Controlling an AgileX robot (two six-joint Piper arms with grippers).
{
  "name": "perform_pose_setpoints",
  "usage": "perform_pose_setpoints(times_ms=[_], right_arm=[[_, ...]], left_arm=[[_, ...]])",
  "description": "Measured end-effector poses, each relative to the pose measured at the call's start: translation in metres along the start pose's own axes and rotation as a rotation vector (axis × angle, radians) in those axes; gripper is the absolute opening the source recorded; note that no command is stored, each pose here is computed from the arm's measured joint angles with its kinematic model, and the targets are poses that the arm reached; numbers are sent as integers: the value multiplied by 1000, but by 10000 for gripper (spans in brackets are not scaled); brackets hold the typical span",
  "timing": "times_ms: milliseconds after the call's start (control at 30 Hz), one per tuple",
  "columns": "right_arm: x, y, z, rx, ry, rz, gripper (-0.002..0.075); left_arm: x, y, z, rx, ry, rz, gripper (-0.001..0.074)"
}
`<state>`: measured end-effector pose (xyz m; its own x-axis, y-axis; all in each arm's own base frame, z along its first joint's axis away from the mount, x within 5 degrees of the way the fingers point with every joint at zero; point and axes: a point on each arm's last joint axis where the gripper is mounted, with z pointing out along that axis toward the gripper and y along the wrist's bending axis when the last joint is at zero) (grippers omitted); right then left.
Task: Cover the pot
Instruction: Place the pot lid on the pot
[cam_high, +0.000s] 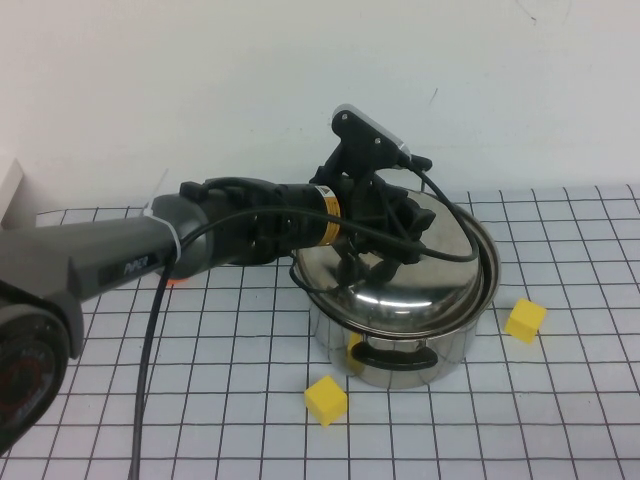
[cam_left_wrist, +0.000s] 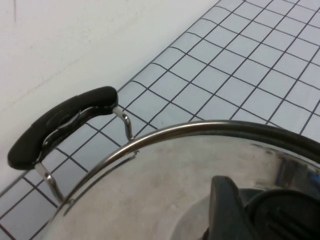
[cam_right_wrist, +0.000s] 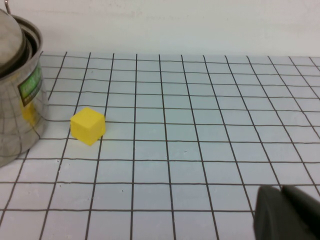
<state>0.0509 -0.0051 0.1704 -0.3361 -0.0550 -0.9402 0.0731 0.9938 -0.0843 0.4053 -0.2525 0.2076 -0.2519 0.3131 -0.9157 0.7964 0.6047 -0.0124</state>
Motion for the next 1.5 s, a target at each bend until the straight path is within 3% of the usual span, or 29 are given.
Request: perform_pose_setpoints(times_ms=[567, 933, 1500], right_arm=[[0, 0, 0, 0, 0, 0, 9], [0, 0, 0, 0, 0, 0, 9], [0, 0, 0, 0, 0, 0, 9]], left_arm=[[-3, -3, 0, 33, -39, 6, 320], [0, 3, 0, -36, -10, -19, 320], [-2, -1, 0, 12, -25, -27, 320]])
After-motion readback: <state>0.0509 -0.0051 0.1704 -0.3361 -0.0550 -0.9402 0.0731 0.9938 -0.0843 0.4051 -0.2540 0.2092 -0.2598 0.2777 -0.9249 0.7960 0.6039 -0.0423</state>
